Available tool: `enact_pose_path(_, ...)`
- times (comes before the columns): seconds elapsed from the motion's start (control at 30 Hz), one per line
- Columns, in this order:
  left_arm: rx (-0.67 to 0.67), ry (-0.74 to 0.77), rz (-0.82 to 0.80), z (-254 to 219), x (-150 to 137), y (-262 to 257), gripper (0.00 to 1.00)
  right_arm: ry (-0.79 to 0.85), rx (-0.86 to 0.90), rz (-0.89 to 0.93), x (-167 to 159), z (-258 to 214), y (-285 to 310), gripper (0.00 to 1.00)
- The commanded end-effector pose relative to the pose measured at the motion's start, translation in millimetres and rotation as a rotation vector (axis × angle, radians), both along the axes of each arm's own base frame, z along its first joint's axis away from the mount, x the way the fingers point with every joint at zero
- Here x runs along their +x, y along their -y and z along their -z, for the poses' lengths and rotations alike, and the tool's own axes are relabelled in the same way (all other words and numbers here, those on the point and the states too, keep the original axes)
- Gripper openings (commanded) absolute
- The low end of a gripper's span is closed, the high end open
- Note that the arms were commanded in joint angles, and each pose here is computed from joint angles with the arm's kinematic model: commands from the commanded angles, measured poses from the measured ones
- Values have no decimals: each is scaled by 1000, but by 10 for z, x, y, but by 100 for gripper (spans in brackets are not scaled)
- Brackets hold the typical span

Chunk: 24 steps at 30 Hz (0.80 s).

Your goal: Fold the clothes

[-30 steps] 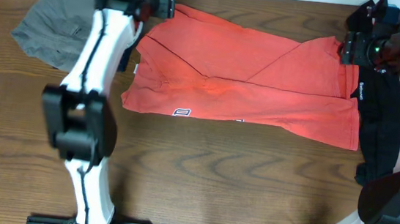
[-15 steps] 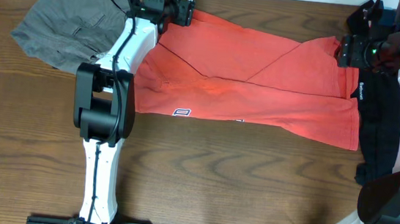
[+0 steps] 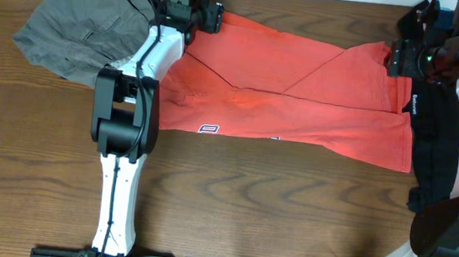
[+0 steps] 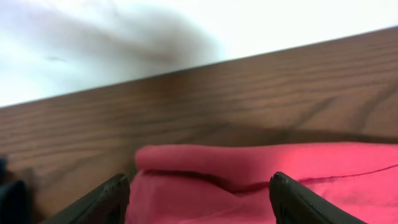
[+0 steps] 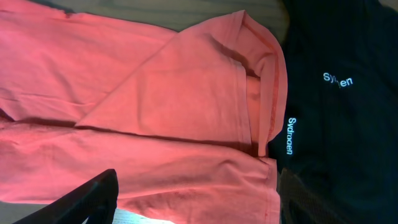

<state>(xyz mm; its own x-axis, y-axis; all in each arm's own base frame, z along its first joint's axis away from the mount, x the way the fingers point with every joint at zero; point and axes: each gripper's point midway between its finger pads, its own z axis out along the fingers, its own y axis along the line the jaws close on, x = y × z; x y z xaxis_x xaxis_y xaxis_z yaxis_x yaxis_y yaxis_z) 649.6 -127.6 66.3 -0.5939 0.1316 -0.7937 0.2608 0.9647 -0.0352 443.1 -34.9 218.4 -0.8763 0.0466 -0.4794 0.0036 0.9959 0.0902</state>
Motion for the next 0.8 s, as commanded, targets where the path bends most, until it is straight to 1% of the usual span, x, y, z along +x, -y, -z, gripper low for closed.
enact_pose_path(0.0, -4, 4, -12, 60, 55, 48, 73, 28, -13, -19, 18, -95, -33, 81)
enact_pose_path(0.23, -2, -11, -8, 211, 50, 73, 73, 24, -13, -19, 21, -80, -32, 81)
enact_pose_path(0.43, 7, -54, -8, 435, 6, 70, 73, 20, -12, -19, 36, -51, -31, 82)
enact_pose_path(0.6, 13, -84, -8, 492, -43, 55, 73, 19, -11, -19, 36, -47, -31, 82)
enact_pose_path(0.67, 20, -122, -8, 561, -107, 44, 72, 19, -11, -19, 36, -47, -31, 82)
enact_pose_path(0.77, 42, -219, -5, 727, -285, 11, 72, 19, -12, -19, 37, -48, -30, 82)
